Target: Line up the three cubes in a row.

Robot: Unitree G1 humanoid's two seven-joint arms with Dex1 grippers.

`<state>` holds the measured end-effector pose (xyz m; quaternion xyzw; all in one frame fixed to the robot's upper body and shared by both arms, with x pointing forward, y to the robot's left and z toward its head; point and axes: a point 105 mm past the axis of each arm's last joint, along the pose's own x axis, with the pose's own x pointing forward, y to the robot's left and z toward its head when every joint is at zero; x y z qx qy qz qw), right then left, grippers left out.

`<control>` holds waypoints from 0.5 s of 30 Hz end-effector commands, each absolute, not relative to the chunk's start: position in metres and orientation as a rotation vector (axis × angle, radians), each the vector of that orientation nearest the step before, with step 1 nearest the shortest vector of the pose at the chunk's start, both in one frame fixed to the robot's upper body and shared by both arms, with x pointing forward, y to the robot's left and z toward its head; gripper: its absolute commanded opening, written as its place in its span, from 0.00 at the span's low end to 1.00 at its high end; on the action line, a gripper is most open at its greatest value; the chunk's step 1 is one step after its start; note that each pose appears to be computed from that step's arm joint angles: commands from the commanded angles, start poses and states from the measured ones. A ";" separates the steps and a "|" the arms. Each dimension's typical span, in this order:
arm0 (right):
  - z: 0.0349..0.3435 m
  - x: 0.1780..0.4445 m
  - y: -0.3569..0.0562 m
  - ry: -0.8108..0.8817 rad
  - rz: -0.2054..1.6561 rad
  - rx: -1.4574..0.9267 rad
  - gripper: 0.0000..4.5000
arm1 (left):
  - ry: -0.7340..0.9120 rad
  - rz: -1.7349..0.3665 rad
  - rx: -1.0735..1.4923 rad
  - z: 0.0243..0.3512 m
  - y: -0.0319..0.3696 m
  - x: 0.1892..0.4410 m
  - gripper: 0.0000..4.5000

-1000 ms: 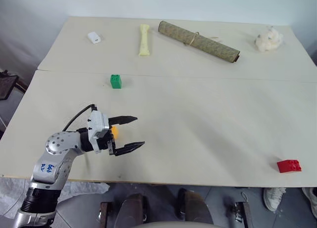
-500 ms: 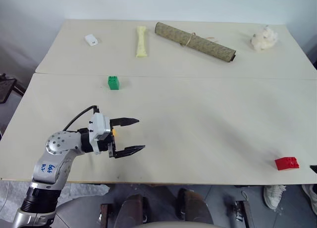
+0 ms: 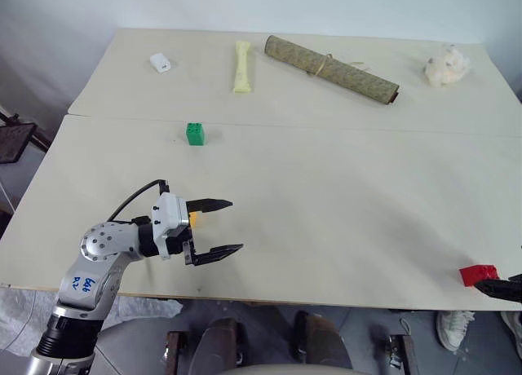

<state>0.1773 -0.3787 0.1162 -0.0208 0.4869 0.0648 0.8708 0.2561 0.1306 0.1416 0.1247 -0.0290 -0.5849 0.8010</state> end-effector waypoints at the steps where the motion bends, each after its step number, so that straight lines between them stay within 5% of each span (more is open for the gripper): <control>1: 0.115 0.184 -0.379 0.980 0.131 -0.045 0.91 | -0.107 -1.258 0.289 0.151 0.128 0.255 1.00; 10: 0.120 0.207 -0.354 0.890 0.310 -0.116 0.34 | -0.114 -1.233 0.306 0.153 0.133 0.258 1.00; 15: 0.155 0.252 -0.293 0.694 0.693 -0.395 0.33 | -0.094 -1.217 0.322 0.153 0.144 0.256 1.00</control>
